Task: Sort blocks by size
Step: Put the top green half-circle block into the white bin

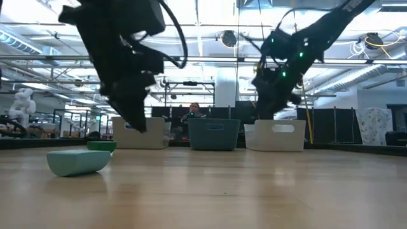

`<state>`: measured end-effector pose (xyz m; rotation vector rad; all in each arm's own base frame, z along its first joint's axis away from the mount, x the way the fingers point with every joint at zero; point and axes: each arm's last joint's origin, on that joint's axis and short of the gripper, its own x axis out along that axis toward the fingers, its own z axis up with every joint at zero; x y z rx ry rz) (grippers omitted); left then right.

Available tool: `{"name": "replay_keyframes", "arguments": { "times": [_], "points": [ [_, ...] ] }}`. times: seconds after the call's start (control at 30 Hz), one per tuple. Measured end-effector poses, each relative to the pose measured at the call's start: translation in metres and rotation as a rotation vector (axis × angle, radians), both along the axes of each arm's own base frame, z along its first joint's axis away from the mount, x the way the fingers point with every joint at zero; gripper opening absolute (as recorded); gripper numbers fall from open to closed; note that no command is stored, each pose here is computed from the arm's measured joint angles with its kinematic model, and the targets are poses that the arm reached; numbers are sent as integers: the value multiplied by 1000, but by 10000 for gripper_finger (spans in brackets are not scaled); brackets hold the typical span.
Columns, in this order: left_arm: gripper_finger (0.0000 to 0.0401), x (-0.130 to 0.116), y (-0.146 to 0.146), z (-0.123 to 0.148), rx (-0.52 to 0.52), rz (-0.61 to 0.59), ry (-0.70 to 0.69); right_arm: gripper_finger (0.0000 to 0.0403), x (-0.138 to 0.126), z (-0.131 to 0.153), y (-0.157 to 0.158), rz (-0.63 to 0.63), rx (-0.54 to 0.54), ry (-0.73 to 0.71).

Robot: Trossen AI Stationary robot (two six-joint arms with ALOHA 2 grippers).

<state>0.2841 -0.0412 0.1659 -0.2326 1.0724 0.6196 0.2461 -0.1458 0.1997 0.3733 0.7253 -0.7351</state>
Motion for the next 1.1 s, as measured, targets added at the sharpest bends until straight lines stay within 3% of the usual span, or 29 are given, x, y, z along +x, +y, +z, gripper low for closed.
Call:
{"name": "replay_keyframes", "arguments": {
  "times": [0.17, 0.37, 0.77, 0.93, 1.1],
  "points": [
    [171, -16, 1, 10, -41, 103, 43, 199, 6, 17, 24, 51, -64, -48],
    [172, -23, -10, -3, -123, 72, 190, 199, 9, 21, 44, 124, -61, -34],
    [232, -23, -10, -5, -142, 146, 174, 199, 9, 21, 50, 144, -56, -19],
    [235, -24, -9, -6, -137, 169, 174, 199, 9, 21, 50, 145, -55, -19],
    [235, -34, -5, -25, -129, 154, 182, 199, 9, 21, 50, 148, -54, -20]
  ]
}}
